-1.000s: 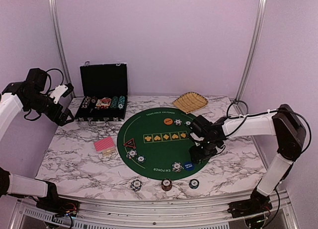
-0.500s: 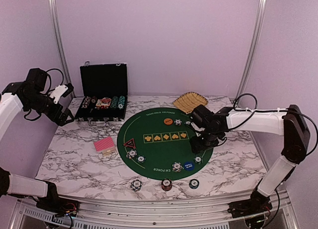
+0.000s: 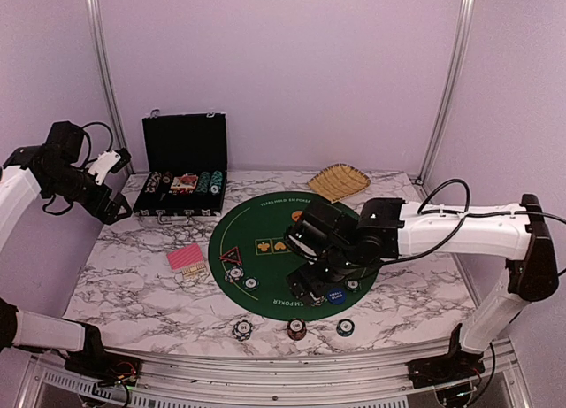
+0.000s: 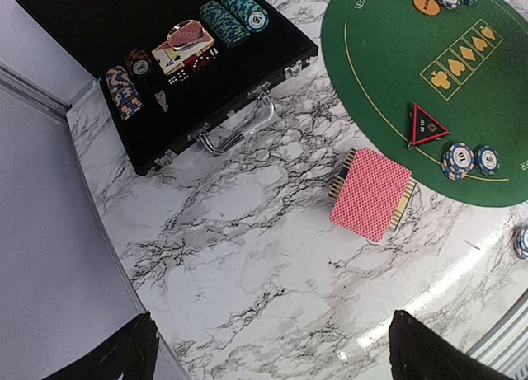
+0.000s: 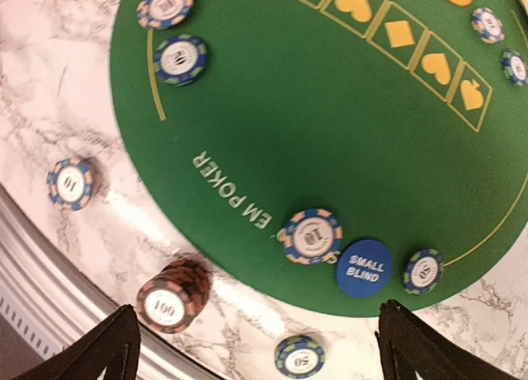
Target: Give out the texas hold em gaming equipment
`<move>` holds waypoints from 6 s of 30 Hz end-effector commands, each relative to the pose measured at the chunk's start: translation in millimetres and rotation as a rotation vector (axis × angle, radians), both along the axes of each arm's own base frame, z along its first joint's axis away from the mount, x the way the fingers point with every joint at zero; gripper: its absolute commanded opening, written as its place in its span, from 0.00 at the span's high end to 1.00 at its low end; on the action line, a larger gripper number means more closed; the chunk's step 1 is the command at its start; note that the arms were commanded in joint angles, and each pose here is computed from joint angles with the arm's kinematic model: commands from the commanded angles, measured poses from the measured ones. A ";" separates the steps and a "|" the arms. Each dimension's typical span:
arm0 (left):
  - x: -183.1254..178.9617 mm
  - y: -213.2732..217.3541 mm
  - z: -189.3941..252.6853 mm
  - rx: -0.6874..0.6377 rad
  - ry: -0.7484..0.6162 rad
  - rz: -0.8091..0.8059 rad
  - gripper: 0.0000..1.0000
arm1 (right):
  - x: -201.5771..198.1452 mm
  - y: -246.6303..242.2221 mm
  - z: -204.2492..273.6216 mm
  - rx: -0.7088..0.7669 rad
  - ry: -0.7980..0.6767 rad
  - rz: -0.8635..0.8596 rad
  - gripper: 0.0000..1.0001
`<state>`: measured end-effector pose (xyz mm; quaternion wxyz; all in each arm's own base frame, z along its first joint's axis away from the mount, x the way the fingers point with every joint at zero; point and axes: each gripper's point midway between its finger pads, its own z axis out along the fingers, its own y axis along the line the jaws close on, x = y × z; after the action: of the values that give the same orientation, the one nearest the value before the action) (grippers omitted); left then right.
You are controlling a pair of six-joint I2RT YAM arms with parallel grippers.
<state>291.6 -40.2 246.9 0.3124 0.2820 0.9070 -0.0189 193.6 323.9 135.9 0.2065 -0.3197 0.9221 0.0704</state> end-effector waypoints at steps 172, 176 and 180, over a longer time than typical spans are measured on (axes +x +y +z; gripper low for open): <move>-8.8 1.1 2.3 0.017 -0.003 -0.011 0.01 | -63.9 33.6 -72.7 -0.127 0.174 0.170 0.76; -8.5 1.7 2.7 0.022 -0.005 -0.011 0.01 | -59.3 39.5 -55.6 -0.107 0.149 0.169 0.83; -8.7 1.1 2.9 0.018 -0.005 -0.013 0.01 | -57.4 44.7 -39.1 -0.078 0.136 0.169 0.91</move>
<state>288.3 -38.5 242.5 0.3077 0.2843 0.9079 -0.0141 131.4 356.8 66.5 0.0953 -0.3979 0.9108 0.0556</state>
